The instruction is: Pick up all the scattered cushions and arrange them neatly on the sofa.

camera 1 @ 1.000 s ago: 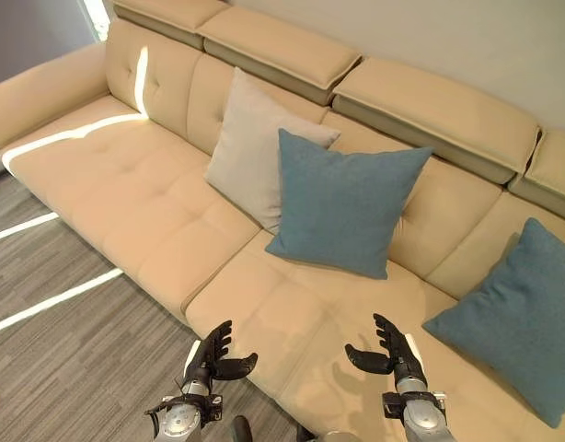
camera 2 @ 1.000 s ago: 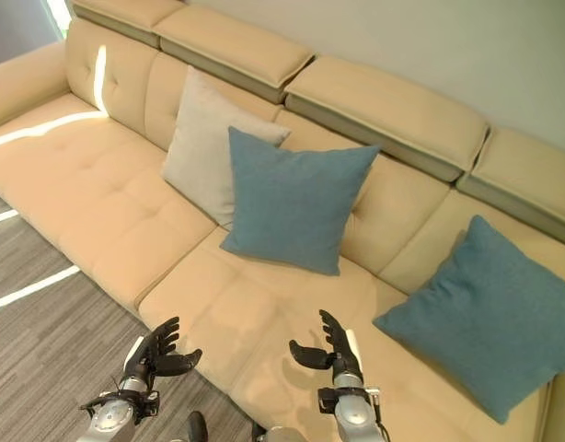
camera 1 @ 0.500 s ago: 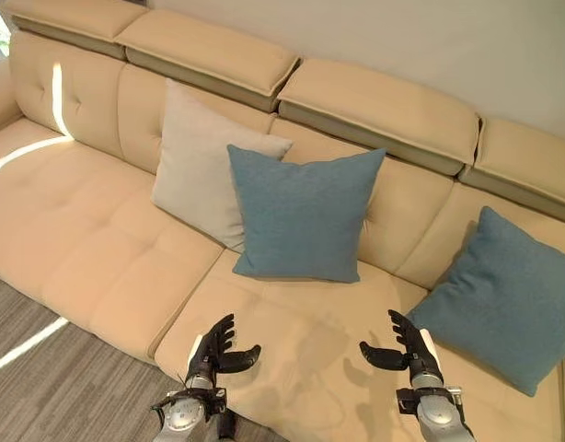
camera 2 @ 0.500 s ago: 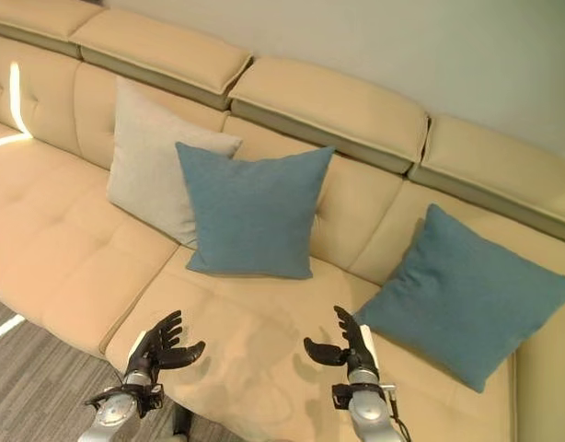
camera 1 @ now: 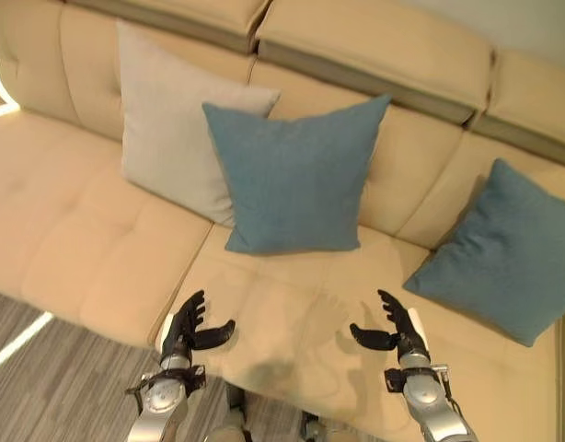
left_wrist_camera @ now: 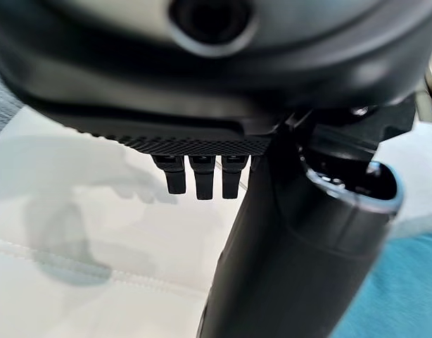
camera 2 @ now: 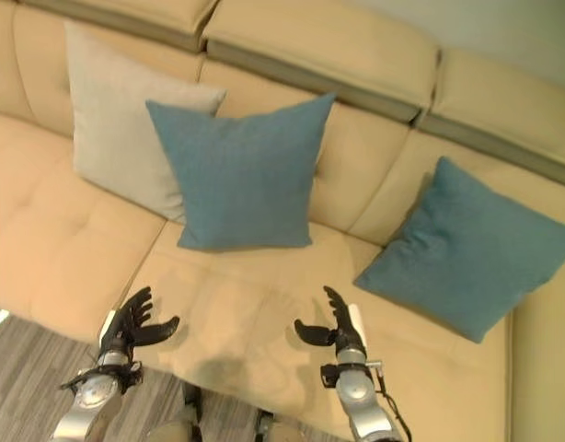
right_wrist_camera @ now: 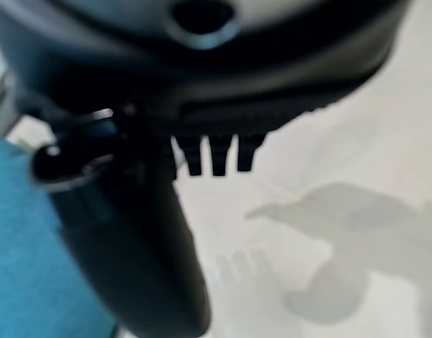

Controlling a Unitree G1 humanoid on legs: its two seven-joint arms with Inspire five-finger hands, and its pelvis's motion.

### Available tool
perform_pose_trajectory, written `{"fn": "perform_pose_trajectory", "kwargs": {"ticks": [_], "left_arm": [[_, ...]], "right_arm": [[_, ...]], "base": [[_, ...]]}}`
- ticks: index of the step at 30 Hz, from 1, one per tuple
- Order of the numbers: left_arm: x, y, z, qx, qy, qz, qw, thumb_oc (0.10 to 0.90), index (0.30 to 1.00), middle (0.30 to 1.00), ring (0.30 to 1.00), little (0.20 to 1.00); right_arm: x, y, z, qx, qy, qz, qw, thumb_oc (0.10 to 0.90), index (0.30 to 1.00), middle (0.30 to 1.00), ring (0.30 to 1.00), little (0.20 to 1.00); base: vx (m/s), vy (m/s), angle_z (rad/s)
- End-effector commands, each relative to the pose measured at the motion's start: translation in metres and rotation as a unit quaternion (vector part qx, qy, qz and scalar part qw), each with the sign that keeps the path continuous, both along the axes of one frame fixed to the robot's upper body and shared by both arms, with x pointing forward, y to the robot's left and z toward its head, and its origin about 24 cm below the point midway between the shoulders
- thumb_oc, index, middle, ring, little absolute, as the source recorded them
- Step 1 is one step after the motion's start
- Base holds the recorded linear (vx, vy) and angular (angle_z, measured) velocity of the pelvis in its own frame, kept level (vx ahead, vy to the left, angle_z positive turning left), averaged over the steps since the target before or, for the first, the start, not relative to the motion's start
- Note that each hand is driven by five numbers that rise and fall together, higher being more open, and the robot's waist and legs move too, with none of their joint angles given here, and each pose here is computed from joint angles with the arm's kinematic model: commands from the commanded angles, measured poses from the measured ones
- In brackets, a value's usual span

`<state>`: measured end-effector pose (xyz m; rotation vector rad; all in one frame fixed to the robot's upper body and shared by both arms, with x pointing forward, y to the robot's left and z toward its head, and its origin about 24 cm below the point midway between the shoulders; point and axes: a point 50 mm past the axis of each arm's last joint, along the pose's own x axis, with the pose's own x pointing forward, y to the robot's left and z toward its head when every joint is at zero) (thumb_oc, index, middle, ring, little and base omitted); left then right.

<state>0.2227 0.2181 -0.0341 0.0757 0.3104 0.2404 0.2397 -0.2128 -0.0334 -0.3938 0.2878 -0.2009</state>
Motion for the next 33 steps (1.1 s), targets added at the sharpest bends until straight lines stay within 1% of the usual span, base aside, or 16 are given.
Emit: {"fn": "perform_pose_trajectory", "kwargs": {"ticks": [1, 4, 6, 8, 11, 13, 14, 16, 17, 20, 22, 24, 29, 30, 32, 33], "left_arm": [[0.053, -0.006, 0.069, 0.015, -0.183, 0.022, 0.983, 0.8, 0.9, 0.9, 0.9, 0.9], [0.077, -0.007, 0.094, 0.017, -0.227, 0.036, 0.973, 0.8, 0.9, 0.9, 0.9, 0.9], [0.085, -0.008, 0.104, 0.013, -0.243, 0.038, 0.969, 0.8, 0.9, 0.9, 0.9, 0.9], [0.105, -0.008, 0.131, 0.015, -0.283, 0.049, 0.958, 0.8, 0.9, 0.9, 0.9, 0.9], [0.115, -0.008, 0.146, 0.015, -0.303, 0.052, 0.951, 0.8, 0.9, 0.9, 0.9, 0.9], [0.126, -0.01, 0.167, 0.028, -0.329, 0.054, 0.943, 0.8, 0.9, 0.9, 0.9, 0.9], [0.135, -0.013, 0.183, 0.039, -0.345, 0.052, 0.936, 0.8, 0.9, 0.9, 0.9, 0.9], [0.143, -0.015, 0.201, 0.054, -0.364, 0.048, 0.929, 0.8, 0.9, 0.9, 0.9, 0.9], [0.143, -0.015, 0.202, 0.054, -0.364, 0.048, 0.928, 0.8, 0.9, 0.9, 0.9, 0.9], [0.148, -0.017, 0.223, 0.07, -0.389, 0.041, 0.918, 0.8, 0.9, 0.9, 0.9, 0.9], [0.15, -0.02, 0.229, 0.066, -0.396, 0.032, 0.915, 0.8, 0.9, 0.9, 0.9, 0.9], [0.151, -0.025, 0.229, 0.06, -0.394, 0.022, 0.917, 0.8, 0.9, 0.9, 0.9, 0.9], [0.152, -0.045, 0.22, 0.029, -0.381, -0.029, 0.924, 0.8, 0.9, 0.9, 0.9, 0.9], [0.152, -0.045, 0.22, 0.029, -0.381, -0.029, 0.924, 0.8, 0.9, 0.9, 0.9, 0.9], [0.151, -0.058, 0.215, 0.013, -0.375, -0.053, 0.925, 0.8, 0.9, 0.9, 0.9, 0.9], [0.152, -0.071, 0.211, -0.002, -0.367, -0.077, 0.927, 0.8, 0.9, 0.9, 0.9, 0.9]], "right_arm": [[0.044, -0.013, 0.062, 0.012, -0.152, -0.047, 0.987, 0.8, 0.9, 0.9, 0.9, 0.9], [0.067, -0.007, 0.081, 0.031, -0.183, -0.048, 0.981, 0.8, 0.9, 0.9, 0.9, 0.9], [0.074, -0.006, 0.088, 0.033, -0.192, -0.046, 0.98, 0.8, 0.9, 0.9, 0.9, 0.9], [0.095, -0.013, 0.114, 0.027, -0.221, -0.059, 0.973, 0.8, 0.9, 0.9, 0.9, 0.9], [0.106, -0.018, 0.13, 0.024, -0.237, -0.07, 0.969, 0.8, 0.9, 0.9, 0.9, 0.9], [0.118, -0.023, 0.155, 0.023, -0.27, -0.083, 0.959, 0.8, 0.9, 0.9, 0.9, 0.9], [0.126, -0.025, 0.18, 0.02, -0.307, -0.092, 0.947, 0.8, 0.9, 0.9, 0.9, 0.9], [0.13, -0.03, 0.203, 0.012, -0.341, -0.106, 0.934, 0.8, 0.9, 0.9, 0.9, 0.9], [0.13, -0.03, 0.203, 0.012, -0.342, -0.106, 0.934, 0.8, 0.9, 0.9, 0.9, 0.9], [0.132, -0.036, 0.232, -0.002, -0.382, -0.113, 0.917, 0.8, 0.9, 0.9, 0.9, 0.9], [0.134, -0.038, 0.243, -0.002, -0.392, -0.111, 0.913, 0.8, 0.9, 0.9, 0.9, 0.9], [0.137, -0.039, 0.25, -0.001, -0.392, -0.102, 0.914, 0.8, 0.9, 0.9, 0.9, 0.9], [0.147, -0.018, 0.257, 0.014, -0.369, -0.016, 0.929, 0.8, 0.9, 0.9, 0.9, 0.9], [0.147, -0.018, 0.257, 0.014, -0.369, -0.016, 0.929, 0.8, 0.9, 0.9, 0.9, 0.9], [0.149, -0.004, 0.257, 0.027, -0.365, 0.022, 0.931, 0.8, 0.9, 0.9, 0.9, 0.9], [0.151, 0.014, 0.257, 0.046, -0.362, 0.058, 0.929, 0.8, 0.9, 0.9, 0.9, 0.9]], "base": [[-0.08, -0.041, 0.04], [-0.06, -0.051, 0.02], [-0.07, -0.029, -0.01], [-0.08, -0.023, 0.01], [-0.02, 0.005, 0.06], [-0.02, 0.022, 0.1], [-0.01, 0.019, 0.04], [0.0, 0.003, 0.02], [-0.01, 0.005, 0.3], [-0.01, 0.005, 0.12], [0.0, 0.001, 0.05], [0.0, -0.016, -0.48], [0.01, -0.021, 0.08], [0.0, 0.0, 0.0], [0.0, -0.016, -0.07], [-0.01, -0.012, -0.05]]}}
